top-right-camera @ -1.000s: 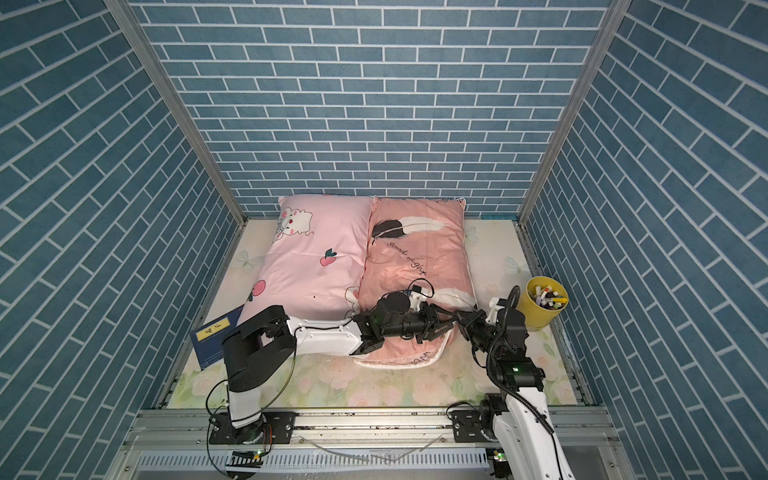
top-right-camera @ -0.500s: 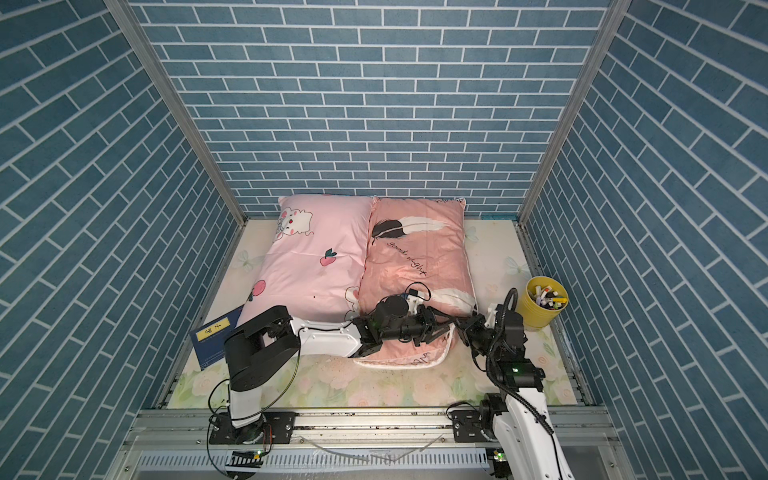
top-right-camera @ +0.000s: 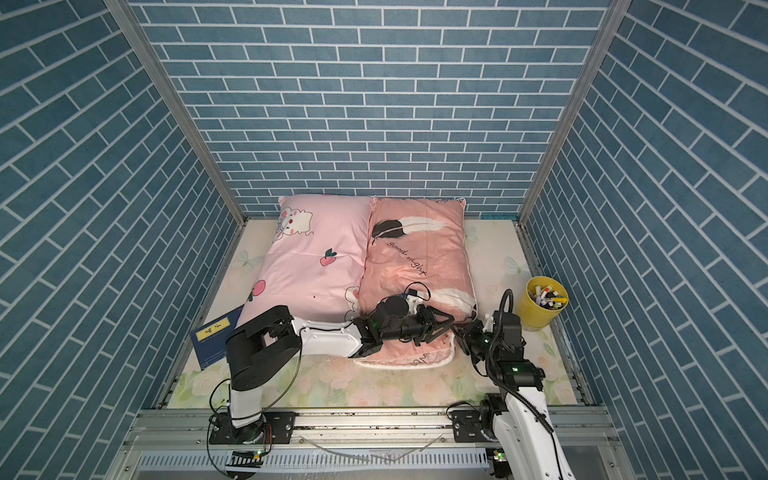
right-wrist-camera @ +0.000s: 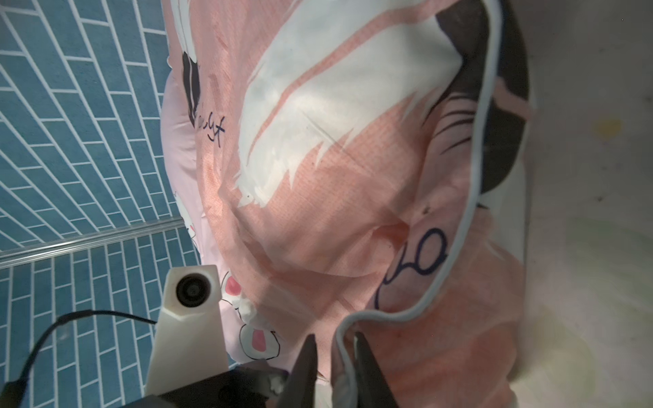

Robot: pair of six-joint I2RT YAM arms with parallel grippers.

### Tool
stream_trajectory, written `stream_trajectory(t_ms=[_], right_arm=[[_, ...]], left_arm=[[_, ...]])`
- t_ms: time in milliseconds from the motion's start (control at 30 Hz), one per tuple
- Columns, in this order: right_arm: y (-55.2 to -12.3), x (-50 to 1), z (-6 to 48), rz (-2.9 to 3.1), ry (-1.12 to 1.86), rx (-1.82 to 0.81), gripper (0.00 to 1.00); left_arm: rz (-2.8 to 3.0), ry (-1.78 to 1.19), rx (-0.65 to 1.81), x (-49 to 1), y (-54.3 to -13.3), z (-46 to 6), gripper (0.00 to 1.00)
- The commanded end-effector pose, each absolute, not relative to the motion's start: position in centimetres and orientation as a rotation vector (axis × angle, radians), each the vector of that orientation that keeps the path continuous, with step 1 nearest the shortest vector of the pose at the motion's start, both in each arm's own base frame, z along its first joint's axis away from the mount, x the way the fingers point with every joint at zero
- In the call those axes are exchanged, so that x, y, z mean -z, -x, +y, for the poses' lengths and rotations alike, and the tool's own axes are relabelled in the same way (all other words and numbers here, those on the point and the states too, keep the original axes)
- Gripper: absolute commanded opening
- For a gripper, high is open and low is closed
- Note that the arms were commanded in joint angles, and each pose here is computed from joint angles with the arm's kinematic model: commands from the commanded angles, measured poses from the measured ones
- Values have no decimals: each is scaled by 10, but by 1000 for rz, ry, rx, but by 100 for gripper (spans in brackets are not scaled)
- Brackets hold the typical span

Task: Zip up pillowcases
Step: Zip the zipper on the pillowcase.

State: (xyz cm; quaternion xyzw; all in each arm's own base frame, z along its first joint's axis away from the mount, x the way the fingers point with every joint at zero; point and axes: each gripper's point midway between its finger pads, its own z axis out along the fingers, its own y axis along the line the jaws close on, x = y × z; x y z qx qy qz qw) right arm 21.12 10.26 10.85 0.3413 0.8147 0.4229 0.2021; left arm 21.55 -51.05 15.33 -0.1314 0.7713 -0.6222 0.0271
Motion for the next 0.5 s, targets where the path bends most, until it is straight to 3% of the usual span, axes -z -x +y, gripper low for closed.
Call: stream_trajectory(t_ms=[0, 467], right_arm=[[-202, -99, 102, 2327, -964, -1148, 0], [-230, -122, 92, 2071, -1060, -1219, 0]], left_arm=[[2389, 403, 1906, -143, -213, -508, 41], [2415, 439, 1981, -128, -191, -522, 43]])
